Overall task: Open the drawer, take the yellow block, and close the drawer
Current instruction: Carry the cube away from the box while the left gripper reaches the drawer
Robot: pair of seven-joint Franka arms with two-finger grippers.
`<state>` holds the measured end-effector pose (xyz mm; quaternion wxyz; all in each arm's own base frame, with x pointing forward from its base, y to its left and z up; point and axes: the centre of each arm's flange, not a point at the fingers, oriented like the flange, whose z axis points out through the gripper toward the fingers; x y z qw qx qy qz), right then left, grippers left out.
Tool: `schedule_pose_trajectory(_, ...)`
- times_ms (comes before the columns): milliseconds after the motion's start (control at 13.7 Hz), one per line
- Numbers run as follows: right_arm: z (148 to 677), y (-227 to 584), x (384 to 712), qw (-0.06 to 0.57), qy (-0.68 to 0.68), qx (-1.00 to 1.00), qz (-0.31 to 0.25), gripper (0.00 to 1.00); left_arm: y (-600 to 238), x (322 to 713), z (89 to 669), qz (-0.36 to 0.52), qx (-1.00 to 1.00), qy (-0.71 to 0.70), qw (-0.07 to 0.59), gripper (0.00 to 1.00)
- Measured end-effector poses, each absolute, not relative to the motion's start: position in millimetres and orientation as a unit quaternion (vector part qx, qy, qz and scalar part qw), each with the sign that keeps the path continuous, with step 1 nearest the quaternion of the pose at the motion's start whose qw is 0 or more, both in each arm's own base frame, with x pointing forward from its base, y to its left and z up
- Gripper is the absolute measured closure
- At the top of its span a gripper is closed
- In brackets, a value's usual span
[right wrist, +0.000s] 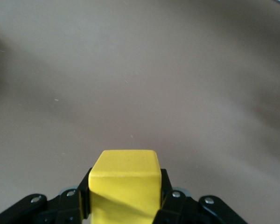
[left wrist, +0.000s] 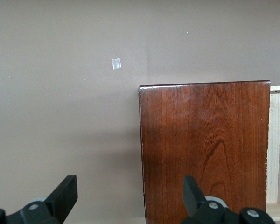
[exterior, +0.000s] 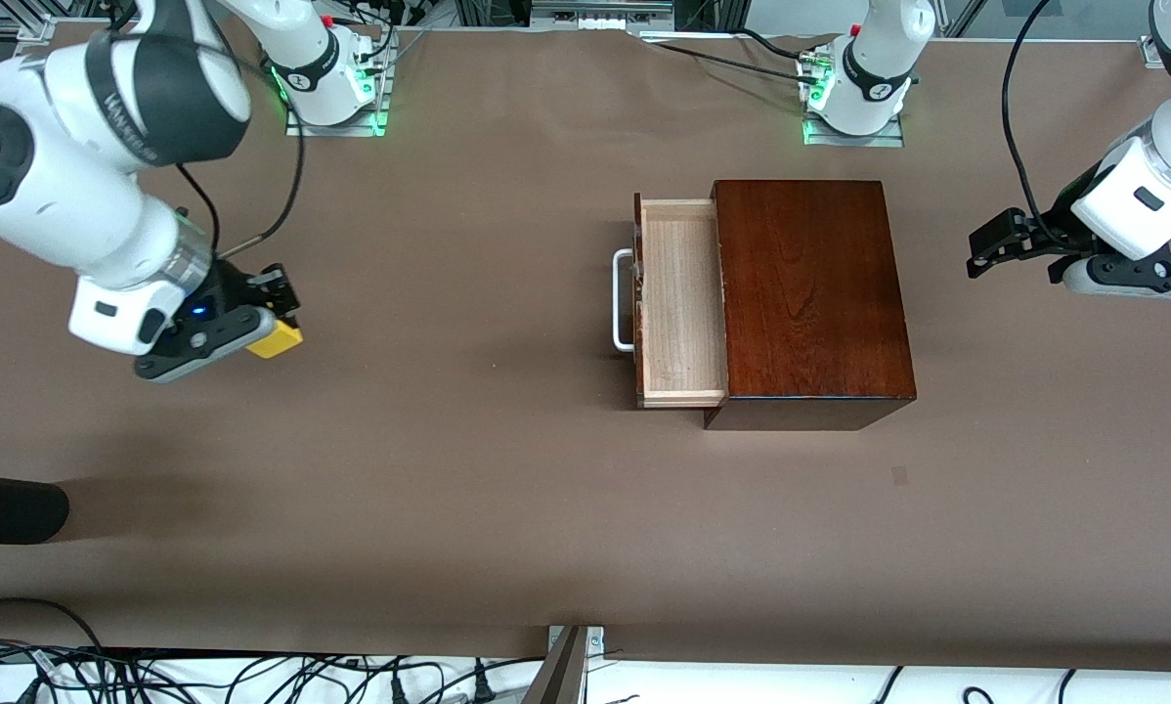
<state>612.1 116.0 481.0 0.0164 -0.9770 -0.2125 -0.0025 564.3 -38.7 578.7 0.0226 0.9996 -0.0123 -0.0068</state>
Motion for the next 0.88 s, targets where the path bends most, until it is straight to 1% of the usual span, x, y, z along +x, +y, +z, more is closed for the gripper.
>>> schedule_pose_trajectory(292,415.7,79.5,582.1,0.012,-0.117,-0.993,0.007,0.44,-59.5,562.9,577.6,-0.010,0.999,-0.027,0.036,0.00)
schedule_pose_trajectory(512,392.0,77.4,572.0,0.010,-0.059,-0.998,0.026,0.44,-99.0,556.5,571.3,-0.028,0.996,-0.069,0.040,0.00)
schedule_pose_trajectory(731,362.5,54.7,570.6,0.008,-0.026,-0.999,0.024,0.44,-172.4,551.9,560.8,-0.039,0.988,-0.140,0.047,0.00)
schedule_pose_trajectory(877,324.5,44.2,563.2,0.007,-0.013,-1.000,0.016,0.44,-233.2,550.5,540.5,-0.056,0.979,-0.191,0.053,0.00)
